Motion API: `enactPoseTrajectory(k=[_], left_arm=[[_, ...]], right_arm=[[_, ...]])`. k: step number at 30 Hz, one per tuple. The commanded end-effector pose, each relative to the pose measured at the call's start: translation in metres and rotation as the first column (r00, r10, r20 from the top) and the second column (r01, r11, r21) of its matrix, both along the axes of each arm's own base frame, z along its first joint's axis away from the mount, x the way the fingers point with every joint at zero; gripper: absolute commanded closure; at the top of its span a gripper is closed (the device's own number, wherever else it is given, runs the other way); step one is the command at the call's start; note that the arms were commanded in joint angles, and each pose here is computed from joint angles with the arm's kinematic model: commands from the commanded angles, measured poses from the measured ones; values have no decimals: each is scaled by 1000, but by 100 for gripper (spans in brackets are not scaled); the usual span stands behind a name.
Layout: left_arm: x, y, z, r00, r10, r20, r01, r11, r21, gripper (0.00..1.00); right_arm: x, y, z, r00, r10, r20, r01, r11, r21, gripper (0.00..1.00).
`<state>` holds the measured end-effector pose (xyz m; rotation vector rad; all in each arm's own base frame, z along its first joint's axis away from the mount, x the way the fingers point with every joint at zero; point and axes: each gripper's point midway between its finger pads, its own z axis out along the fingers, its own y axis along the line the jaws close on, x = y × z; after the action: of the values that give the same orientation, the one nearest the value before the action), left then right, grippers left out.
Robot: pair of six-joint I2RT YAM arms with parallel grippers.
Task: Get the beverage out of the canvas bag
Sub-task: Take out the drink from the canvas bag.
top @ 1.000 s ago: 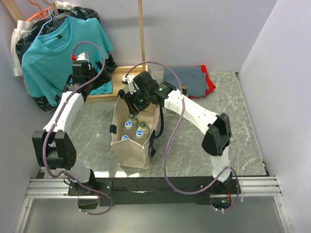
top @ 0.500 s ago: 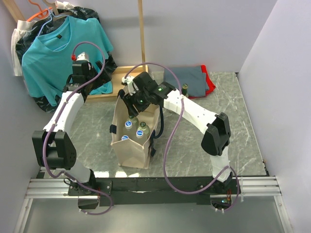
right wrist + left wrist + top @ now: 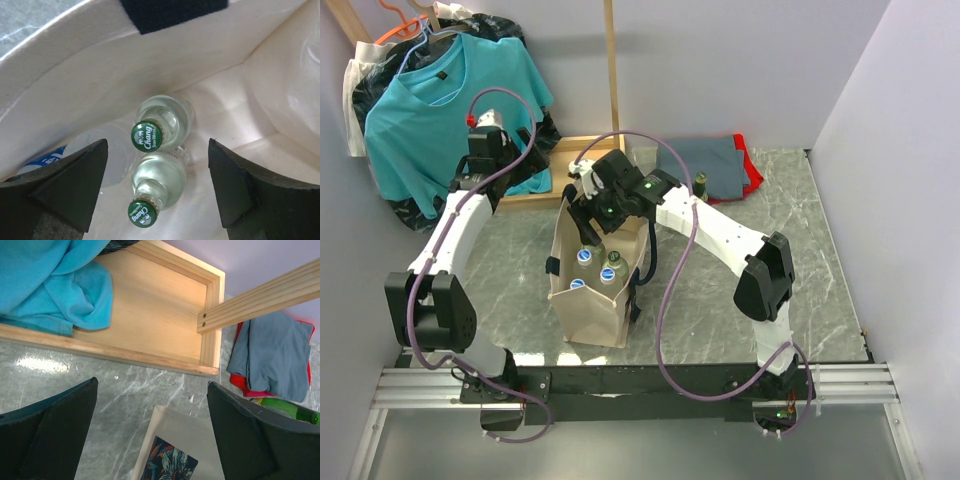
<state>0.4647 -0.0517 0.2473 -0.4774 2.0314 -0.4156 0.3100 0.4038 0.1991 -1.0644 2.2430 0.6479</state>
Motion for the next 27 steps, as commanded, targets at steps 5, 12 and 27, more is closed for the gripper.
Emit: enactPoseTrajectory(k=[5, 12, 27], left_arm=[[-9, -1, 23, 998, -2, 59, 2, 1000, 0, 4], [-9, -1, 21, 998, -4, 58, 4, 1000, -4, 4], [-10, -2, 18, 999, -6, 51, 6, 1000, -6, 4]], right_arm=[[-11, 9, 9, 999, 50, -7, -50, 998, 40, 12], [-11, 11, 0, 999, 48, -21, -48, 999, 24, 14], [-15, 12, -18, 996, 65, -55, -66, 998, -8, 18]])
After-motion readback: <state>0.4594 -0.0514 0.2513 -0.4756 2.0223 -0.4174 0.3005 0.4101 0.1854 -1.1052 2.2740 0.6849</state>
